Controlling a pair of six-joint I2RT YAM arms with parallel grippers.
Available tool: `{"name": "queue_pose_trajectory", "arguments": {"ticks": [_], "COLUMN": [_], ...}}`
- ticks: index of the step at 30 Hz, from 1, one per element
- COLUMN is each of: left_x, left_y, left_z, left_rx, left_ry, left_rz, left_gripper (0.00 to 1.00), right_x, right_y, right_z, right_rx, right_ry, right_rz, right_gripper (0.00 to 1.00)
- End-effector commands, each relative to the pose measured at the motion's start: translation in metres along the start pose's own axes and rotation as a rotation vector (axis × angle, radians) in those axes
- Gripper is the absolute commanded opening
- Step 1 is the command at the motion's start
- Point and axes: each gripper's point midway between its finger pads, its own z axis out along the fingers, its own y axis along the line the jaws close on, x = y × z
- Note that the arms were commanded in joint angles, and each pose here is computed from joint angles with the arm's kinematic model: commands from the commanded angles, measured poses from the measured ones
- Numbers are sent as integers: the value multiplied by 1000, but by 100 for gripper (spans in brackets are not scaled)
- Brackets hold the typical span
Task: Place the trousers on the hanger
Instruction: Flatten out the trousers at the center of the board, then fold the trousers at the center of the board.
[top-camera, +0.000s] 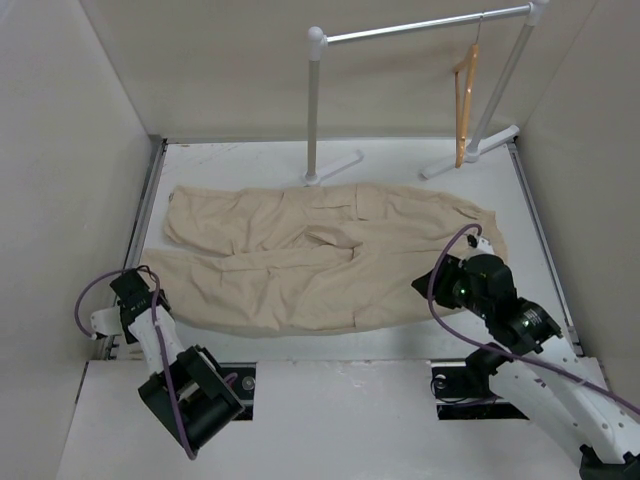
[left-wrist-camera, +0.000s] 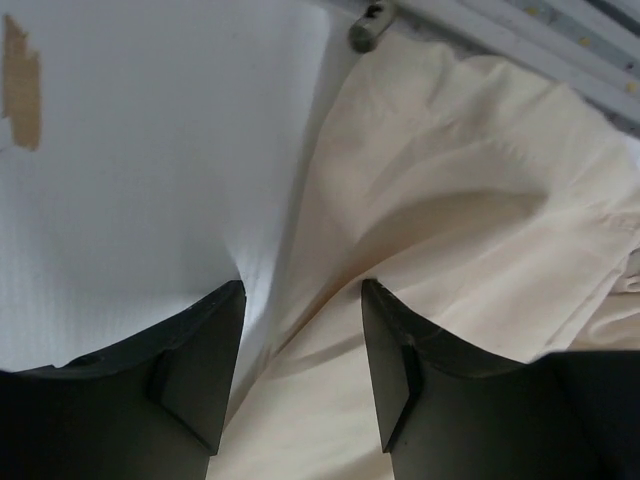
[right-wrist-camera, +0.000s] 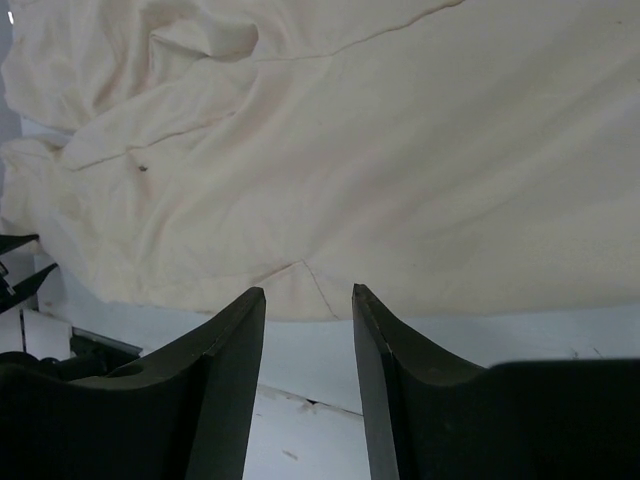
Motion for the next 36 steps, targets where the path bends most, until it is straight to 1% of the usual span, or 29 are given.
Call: {"name": "queue_pose_trajectory", "arguments": {"ticks": [1, 3, 5, 7, 10, 13, 16, 20, 21, 25, 28, 32, 36], "left_x": [0, 0, 0, 2, 2, -3, -17, -29, -28, -26, -22, -10, 5], "left_y": [-4, -11, -15, -15, -16, -27, -44, -61, -62, -56, -56, -62, -65], "left_z": [11, 15, 19, 23, 25, 14, -15, -61, -67, -76, -79, -84, -87], "left_rx": [-13, -9, -15, -28, -37, 4, 55, 134, 140, 126, 140, 174, 200], "left_ry": [6, 17, 27, 34, 38, 31, -1, -51, -58, -73, -73, -59, -28], "left_rz": [-16, -16, -15, -12, -10, -16, -8, 47, 79, 156, 201, 259, 306], "left_gripper": [49, 48, 43, 40, 18, 8, 6, 5, 5, 5, 4, 4, 4], "right_x": [-14, -16, -18, -21, -28, -37, -43, -53, -57, -61, -56, -49, -51], "right_y": [11, 12, 14, 17, 17, 9, -20, -88, -96, -130, -169, -193, -214], "right_z": [-6, -5, -4, -3, -3, -2, 0, -10, -13, -16, -24, -30, -39], "right_rx": [-19, -14, -13, -13, 0, 41, 160, 449, 482, 661, 801, 898, 991], "right_ry": [-31, -28, -30, -32, -52, -85, -119, -210, -229, -241, -257, -273, -294], "right_rz": [-12, -12, -9, -6, -7, 1, 52, 186, 203, 334, 459, 550, 597], "right_gripper": [47, 48, 48, 48, 49, 52, 58, 61, 62, 63, 61, 59, 59]}}
